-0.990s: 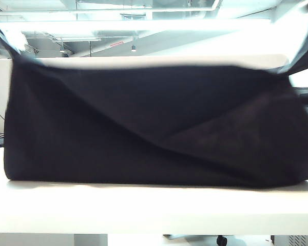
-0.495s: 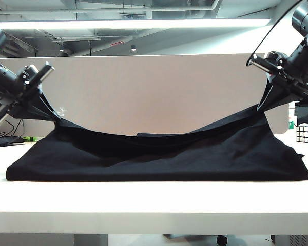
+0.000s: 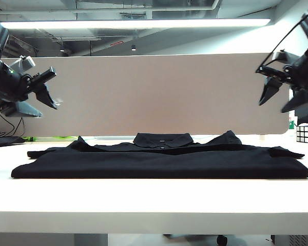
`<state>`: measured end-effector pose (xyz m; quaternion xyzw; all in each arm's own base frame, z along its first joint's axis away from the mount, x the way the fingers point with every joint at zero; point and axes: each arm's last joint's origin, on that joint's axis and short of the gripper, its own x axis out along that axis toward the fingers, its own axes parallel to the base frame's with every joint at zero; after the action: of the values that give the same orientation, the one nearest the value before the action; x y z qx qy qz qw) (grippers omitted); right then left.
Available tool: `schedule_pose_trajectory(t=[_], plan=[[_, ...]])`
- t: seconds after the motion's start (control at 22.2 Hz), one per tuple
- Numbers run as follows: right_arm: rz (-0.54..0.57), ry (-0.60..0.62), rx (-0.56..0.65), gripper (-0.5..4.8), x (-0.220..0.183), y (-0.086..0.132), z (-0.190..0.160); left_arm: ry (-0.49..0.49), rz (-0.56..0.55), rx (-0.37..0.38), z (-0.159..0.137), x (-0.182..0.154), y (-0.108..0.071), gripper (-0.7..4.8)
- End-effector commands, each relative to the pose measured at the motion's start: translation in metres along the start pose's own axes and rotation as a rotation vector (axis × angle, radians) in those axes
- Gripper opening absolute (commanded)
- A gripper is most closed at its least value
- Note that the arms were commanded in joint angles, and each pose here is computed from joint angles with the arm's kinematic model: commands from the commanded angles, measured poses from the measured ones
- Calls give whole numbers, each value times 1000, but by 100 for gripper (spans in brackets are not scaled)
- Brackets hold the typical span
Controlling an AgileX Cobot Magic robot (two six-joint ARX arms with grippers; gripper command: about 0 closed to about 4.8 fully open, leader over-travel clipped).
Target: Fold the bottom side of the T-shirt horizontally towards the center, about one-third of the way, then fold the sleeve back towards the center, creating a straight line along the edge of the T-shirt, and finally fold the bottom of the T-shirt up towards the top, creating a neat rectangle.
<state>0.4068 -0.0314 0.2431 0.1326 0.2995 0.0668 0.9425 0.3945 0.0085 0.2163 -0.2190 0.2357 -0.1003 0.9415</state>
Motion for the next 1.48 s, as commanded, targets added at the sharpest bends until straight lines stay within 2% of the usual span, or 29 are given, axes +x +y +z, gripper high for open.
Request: schedule_pose_trajectory(t=[0.04, 0.13, 0.36, 0.4, 0.54, 0.9, 1.08, 1.21, 1.39, 1.48], plan=[[-39, -34, 45, 305, 4, -24, 4, -45, 54, 21, 10, 2, 9, 193], [-53, -7, 96, 305, 15, -41, -3, 2, 53, 0, 9, 16, 19, 193], [-35, 46, 136, 305, 39, -62, -6, 84, 65, -34, 9, 52, 38, 193], [-35, 54, 138, 305, 42, -62, -5, 87, 67, -35, 9, 56, 40, 194], [-18, 83, 152, 305, 58, -69, 3, 88, 65, 28, 12, 74, 47, 193], [-34, 86, 154, 292, 89, -82, 10, 157, 75, -13, 9, 107, 70, 193], [-37, 128, 175, 292, 105, -89, -4, 178, 69, -22, 9, 110, 71, 184], [-16, 163, 209, 258, 115, -90, -15, 191, 61, -29, 8, 110, 72, 183], [14, 193, 222, 250, 121, -87, -22, 233, -24, -47, 5, 110, 70, 183], [56, 192, 222, 226, 121, -85, -20, 243, -49, -46, 4, 111, 67, 183]])
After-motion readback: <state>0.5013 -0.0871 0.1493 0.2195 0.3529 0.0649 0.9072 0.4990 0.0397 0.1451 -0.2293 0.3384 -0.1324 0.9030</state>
